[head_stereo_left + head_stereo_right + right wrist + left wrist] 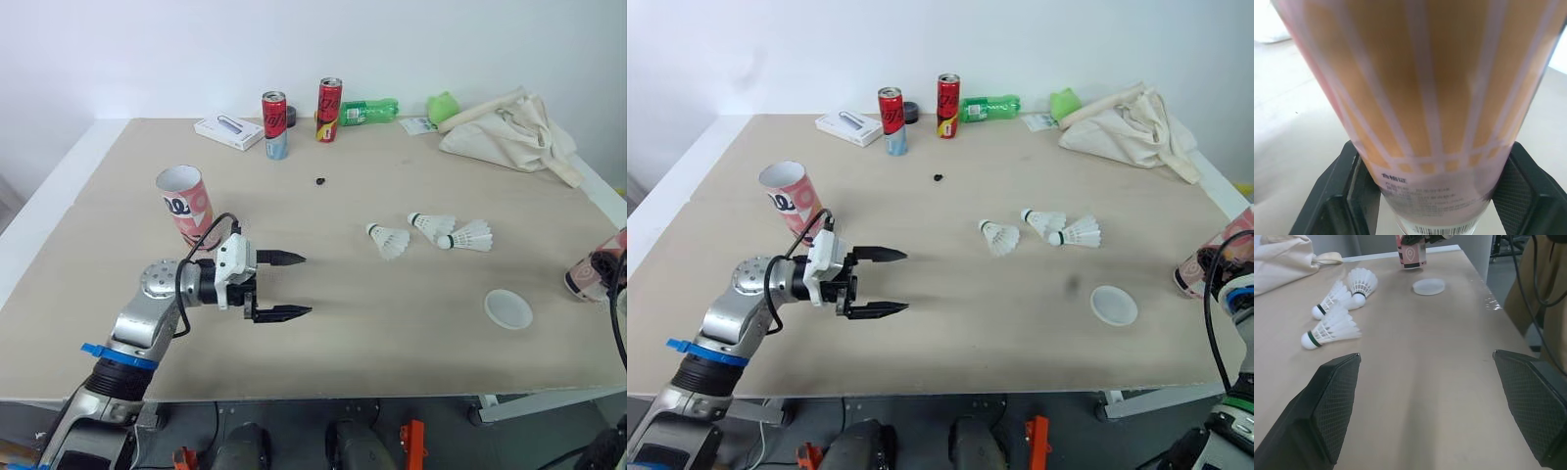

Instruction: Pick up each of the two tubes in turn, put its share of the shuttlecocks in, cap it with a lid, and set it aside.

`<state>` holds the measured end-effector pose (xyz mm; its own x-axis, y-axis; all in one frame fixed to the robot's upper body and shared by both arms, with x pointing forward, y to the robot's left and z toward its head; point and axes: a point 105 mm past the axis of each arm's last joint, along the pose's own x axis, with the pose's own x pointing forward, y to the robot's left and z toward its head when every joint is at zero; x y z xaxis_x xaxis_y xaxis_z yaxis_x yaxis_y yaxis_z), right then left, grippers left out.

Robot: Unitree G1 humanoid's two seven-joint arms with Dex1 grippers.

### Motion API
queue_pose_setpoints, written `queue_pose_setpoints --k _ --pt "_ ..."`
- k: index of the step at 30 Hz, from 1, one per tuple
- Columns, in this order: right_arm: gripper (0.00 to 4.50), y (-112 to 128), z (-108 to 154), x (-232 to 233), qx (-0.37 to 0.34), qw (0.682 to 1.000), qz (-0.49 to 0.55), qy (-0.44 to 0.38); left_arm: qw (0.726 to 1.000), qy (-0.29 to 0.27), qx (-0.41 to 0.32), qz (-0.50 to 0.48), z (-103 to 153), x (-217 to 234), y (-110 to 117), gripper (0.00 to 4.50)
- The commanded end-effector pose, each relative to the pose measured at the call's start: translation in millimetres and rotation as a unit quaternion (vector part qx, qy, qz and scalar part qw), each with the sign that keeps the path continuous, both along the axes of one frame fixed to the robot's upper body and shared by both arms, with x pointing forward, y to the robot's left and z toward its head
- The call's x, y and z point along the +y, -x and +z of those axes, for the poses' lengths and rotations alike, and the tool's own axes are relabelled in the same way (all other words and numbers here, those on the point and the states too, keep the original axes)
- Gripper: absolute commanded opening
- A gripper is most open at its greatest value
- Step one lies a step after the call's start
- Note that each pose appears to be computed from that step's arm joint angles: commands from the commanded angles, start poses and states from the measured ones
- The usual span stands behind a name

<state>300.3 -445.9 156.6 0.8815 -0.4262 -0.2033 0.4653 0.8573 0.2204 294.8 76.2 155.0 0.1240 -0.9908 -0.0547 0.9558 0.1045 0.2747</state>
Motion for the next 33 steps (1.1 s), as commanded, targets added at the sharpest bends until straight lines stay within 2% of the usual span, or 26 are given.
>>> queue_pose_setpoints --k 1,6,12,16,28,33 --pt "3.03 -0.7 6.3 -5.6 0.002 1.0 -0.008 0.022 1.0 -0.007 -0.024 -0.002 4.0 -1.1 -3.3 4.5" --pt "3.03 -1.0 -9.2 0.3 0.037 0.998 0.007 0.053 1.0 -0.011 -0.025 -0.002 1.6 -0.2 -5.9 4.5" --pt "3.03 0.8 -13.5 6.8 0.026 0.998 0.021 0.047 1.0 -0.009 -0.028 -0.001 0.5 0.2 -7.7 4.5" --pt "4.47 1.2 -17.1 11.6 0.036 0.998 0.037 0.045 1.0 -0.006 -0.028 -0.001 0.2 0.3 -8.8 4.5" --pt "4.47 14.7 -4.3 -12.8 0.032 0.998 0.017 0.047 1.0 -0.002 -0.026 -0.004 0.0 -1.1 -9.6 4.5" --pt "4.47 27.0 -11.1 -1.1 0.053 0.995 0.076 0.037 1.0 -0.003 -0.03 -0.002 -0.6 0.2 -10.8 4.5"
